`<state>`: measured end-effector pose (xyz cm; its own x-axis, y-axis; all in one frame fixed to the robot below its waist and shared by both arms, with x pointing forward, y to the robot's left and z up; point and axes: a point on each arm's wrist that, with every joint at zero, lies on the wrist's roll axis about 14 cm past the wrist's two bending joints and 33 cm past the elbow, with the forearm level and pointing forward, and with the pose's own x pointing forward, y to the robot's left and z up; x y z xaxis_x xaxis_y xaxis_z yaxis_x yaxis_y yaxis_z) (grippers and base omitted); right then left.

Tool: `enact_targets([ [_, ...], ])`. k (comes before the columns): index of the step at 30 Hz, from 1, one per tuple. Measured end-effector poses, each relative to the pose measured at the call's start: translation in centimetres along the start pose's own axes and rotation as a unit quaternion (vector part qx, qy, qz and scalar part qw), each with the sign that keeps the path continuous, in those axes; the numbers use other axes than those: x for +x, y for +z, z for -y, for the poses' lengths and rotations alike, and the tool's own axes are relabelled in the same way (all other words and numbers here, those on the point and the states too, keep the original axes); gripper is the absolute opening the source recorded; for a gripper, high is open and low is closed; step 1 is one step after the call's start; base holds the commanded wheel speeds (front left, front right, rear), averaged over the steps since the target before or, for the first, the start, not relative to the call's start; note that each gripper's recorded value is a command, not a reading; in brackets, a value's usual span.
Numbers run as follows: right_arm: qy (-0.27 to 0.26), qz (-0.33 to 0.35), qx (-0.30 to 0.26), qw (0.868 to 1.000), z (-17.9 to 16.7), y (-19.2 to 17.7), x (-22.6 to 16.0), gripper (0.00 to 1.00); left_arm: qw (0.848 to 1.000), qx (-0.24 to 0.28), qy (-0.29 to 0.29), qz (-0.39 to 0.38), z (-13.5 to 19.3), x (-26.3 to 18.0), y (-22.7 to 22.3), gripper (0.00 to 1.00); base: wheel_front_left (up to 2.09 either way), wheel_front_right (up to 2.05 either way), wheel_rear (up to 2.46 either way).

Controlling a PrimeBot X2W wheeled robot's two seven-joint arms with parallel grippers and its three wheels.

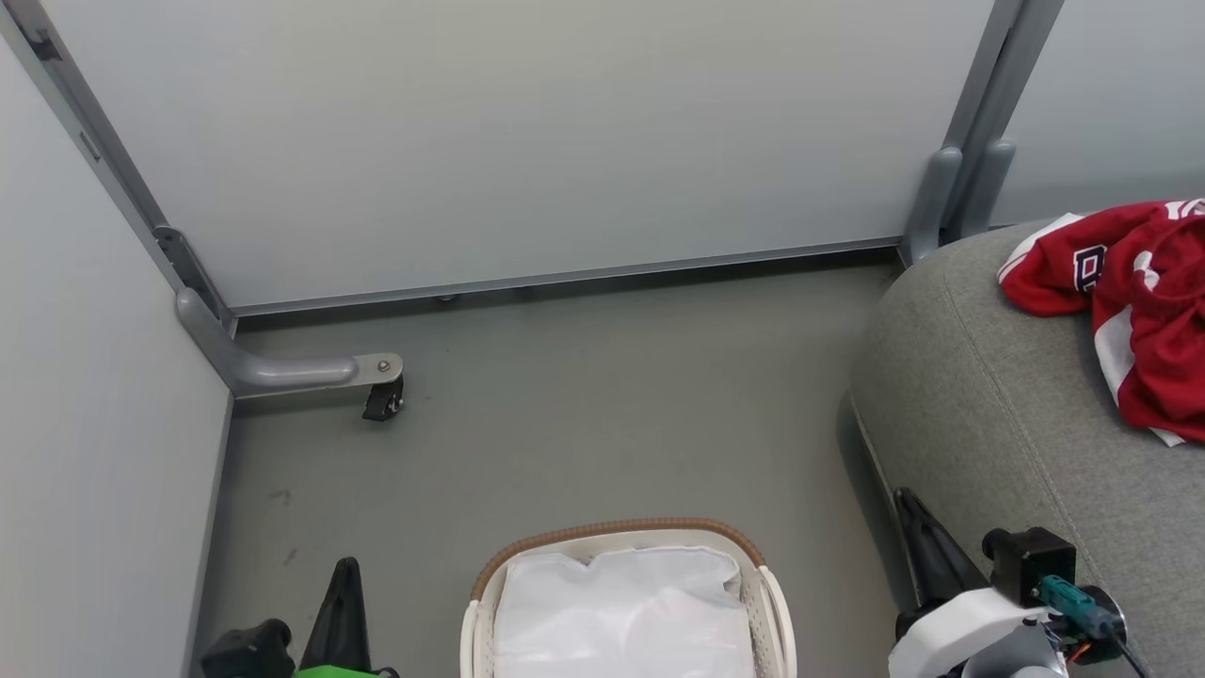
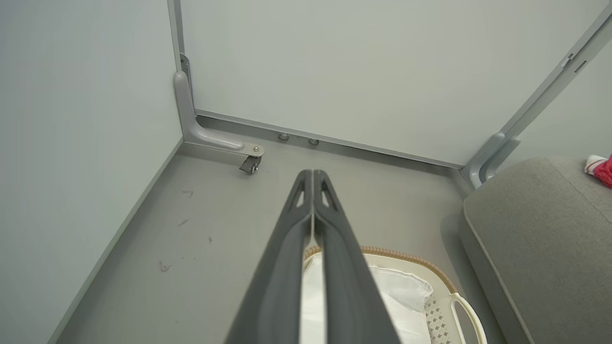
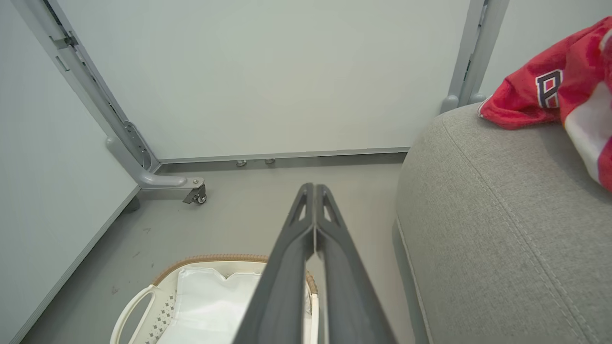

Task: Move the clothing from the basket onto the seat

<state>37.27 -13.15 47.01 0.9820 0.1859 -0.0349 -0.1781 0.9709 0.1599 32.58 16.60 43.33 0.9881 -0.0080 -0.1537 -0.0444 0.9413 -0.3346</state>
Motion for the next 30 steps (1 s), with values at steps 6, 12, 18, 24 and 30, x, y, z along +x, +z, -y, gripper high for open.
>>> enact_targets([
  [6,-0.021,-0.003,0.056,0.998,0.8,0.0,0.0,0.0,0.998,-0.051,0.018,-0.008,-0.8,0.1,-0.1,0.0,0.0,0.0,0.0],
  [12,-0.037,-0.002,0.11,0.993,1.5,0.1,-0.1,0.0,0.995,-0.096,0.026,-0.009,-1.1,0.3,0.2,0.0,0.0,0.0,0.0],
  [18,-0.051,-0.001,0.161,0.986,2.2,0.3,-0.1,0.0,0.989,-0.142,0.033,-0.007,-1.5,0.6,0.6,0.0,0.0,0.0,0.0],
  [24,-0.061,0.001,0.207,0.977,2.6,0.4,-0.1,0.0,0.983,-0.181,0.035,-0.004,-1.5,1.1,1.2,0.0,0.0,0.0,0.0],
  [30,-0.07,0.003,0.252,0.965,3.1,0.5,-0.1,0.0,0.975,-0.221,0.037,-0.003,-1.7,1.3,1.5,0.0,0.0,0.0,0.0],
])
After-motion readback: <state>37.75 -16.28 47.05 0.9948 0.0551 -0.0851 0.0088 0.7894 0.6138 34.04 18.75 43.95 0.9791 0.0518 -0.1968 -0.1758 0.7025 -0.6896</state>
